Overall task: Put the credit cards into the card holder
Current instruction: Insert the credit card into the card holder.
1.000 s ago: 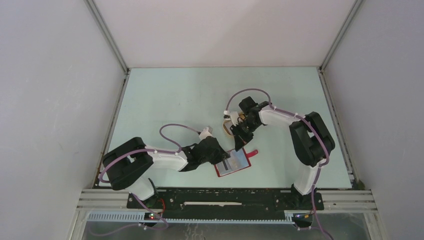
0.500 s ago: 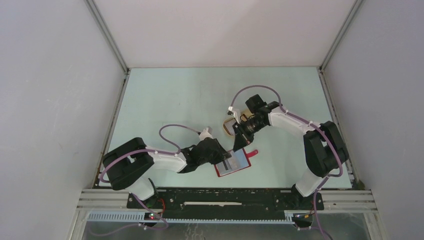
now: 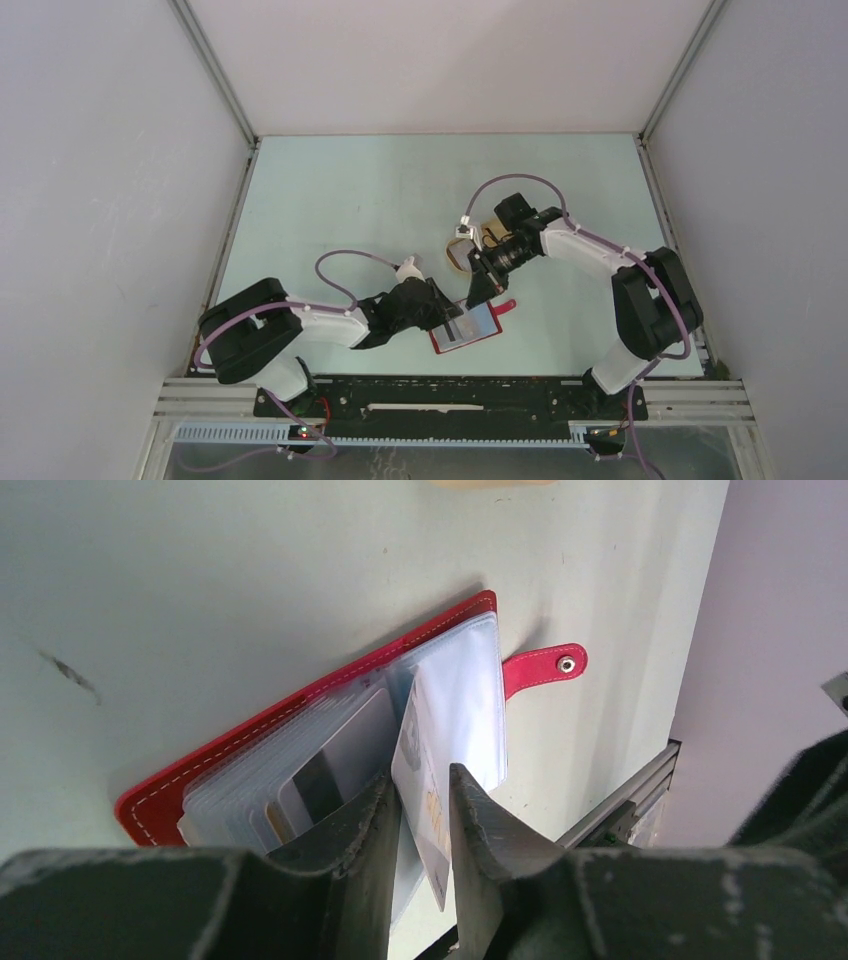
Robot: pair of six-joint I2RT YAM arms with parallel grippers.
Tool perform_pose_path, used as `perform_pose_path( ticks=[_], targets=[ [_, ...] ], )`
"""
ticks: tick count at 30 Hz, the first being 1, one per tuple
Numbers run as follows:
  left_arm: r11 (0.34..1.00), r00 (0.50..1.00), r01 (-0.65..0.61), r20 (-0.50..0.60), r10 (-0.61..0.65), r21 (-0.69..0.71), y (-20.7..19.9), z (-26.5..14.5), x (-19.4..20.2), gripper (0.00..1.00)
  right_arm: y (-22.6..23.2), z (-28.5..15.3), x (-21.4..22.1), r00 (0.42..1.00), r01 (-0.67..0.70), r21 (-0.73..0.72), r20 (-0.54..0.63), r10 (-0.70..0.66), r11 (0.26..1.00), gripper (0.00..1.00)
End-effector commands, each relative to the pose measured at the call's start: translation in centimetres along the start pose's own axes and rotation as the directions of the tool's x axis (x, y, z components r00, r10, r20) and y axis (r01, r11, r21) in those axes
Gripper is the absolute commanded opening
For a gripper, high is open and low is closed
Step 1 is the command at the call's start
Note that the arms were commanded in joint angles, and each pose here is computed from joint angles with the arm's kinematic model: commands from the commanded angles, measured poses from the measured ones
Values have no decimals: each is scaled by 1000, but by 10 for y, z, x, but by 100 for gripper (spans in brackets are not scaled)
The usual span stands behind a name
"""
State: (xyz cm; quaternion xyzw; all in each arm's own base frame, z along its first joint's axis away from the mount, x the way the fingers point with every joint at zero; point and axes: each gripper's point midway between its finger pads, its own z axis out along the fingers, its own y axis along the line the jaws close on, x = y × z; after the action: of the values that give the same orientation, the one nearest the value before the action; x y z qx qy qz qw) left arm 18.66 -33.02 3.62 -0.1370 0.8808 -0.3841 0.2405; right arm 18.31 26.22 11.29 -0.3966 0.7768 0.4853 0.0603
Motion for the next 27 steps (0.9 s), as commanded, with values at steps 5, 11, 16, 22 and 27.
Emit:
perform_pose_path(
  ticks=[5,11,16,22,27],
  targets=[
    [968,991,-111,-96,91,-226,75,-11,23,31,40,-24,-15,926,360,29,111,-361,933,12],
    [966,990,-122,-94,103,-228,75,-10,22,31,63,-22,11,589,803,47,94,-803,594,15],
    [966,989,-130,-92,112,-224,76,-10,21,31,59,-7,23,318,948,33,-21,-948,317,21],
    [966,989,-134,-91,116,-221,76,-10,21,31,45,21,15,127,991,49,-168,-978,121,12],
    [966,989,-135,-90,117,-221,76,-9,21,31,28,40,10,33,999,35,-260,-965,25,2]
  ],
)
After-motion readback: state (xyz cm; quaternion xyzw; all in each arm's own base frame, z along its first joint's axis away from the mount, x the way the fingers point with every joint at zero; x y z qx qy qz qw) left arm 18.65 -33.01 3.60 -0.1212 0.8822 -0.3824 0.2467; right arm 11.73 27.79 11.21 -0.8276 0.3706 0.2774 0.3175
